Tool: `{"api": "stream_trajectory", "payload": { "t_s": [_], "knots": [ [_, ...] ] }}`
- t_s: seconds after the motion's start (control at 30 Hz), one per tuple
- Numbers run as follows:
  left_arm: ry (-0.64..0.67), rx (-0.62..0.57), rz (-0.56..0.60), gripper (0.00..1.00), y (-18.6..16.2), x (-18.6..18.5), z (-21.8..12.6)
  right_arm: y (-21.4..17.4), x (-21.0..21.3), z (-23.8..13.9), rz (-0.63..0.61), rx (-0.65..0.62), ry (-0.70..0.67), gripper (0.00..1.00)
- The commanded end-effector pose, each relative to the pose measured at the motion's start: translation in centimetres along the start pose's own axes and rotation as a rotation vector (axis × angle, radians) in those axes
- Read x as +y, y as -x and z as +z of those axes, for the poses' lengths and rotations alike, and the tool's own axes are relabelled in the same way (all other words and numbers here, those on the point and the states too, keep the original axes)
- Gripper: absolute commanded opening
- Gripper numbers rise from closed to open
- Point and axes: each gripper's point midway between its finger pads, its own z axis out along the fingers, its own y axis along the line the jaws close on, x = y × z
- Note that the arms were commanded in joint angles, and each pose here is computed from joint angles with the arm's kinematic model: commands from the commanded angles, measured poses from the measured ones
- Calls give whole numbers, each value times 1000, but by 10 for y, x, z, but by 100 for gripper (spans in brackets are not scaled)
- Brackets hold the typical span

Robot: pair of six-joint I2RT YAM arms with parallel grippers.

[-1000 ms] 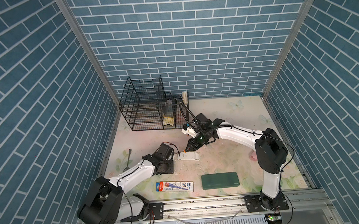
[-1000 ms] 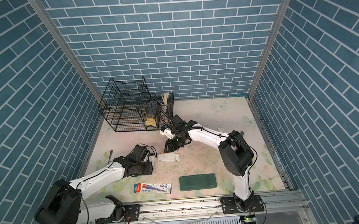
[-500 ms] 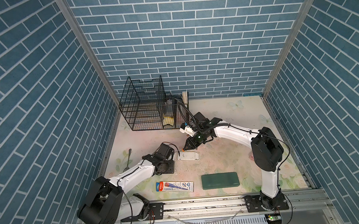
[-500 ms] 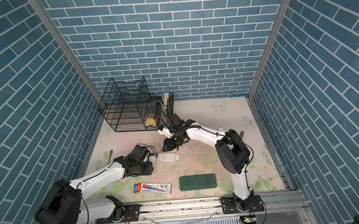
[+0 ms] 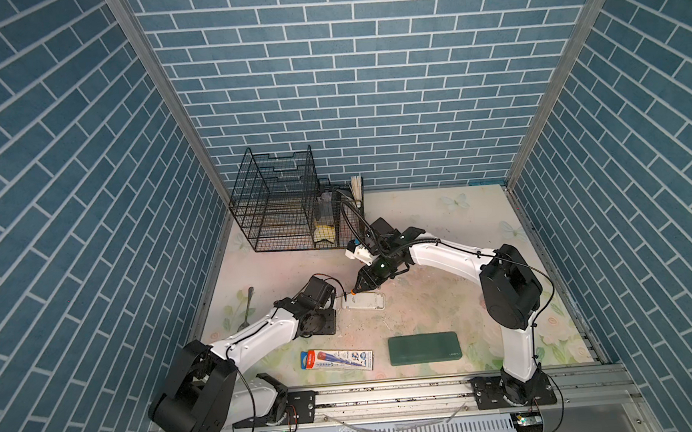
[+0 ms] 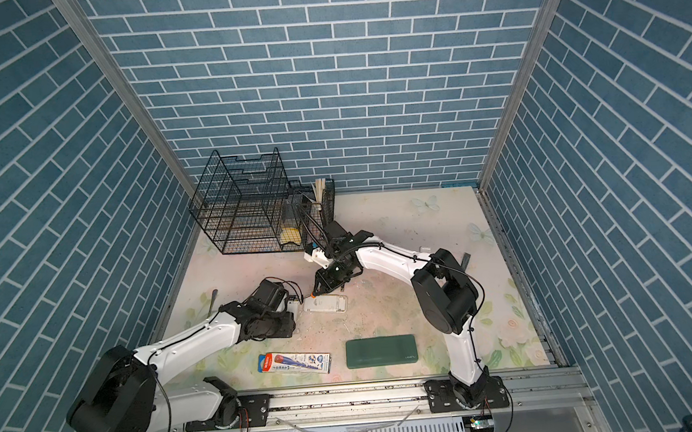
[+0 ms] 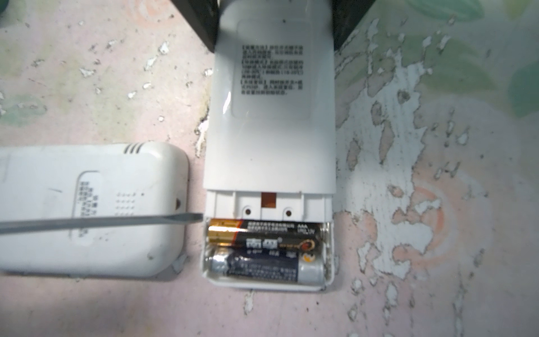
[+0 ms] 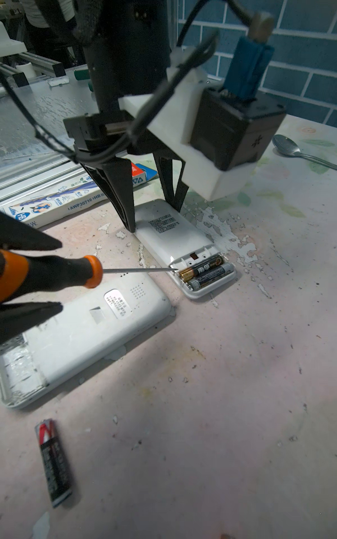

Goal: Unload the batteries from the remote control

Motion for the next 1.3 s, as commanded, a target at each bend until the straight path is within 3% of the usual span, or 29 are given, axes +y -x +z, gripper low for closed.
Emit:
{"api": "stream_trajectory", "payload": {
  "t_s": [0.0, 1.27],
  "knots": [
    [-9, 108, -9, 47, -29, 5, 11, 5, 4, 1, -54, 5, 10, 0],
    [-16, 119, -5, 45, -31, 3, 13, 5, -11, 3, -17, -18, -17, 0]
  ]
}}
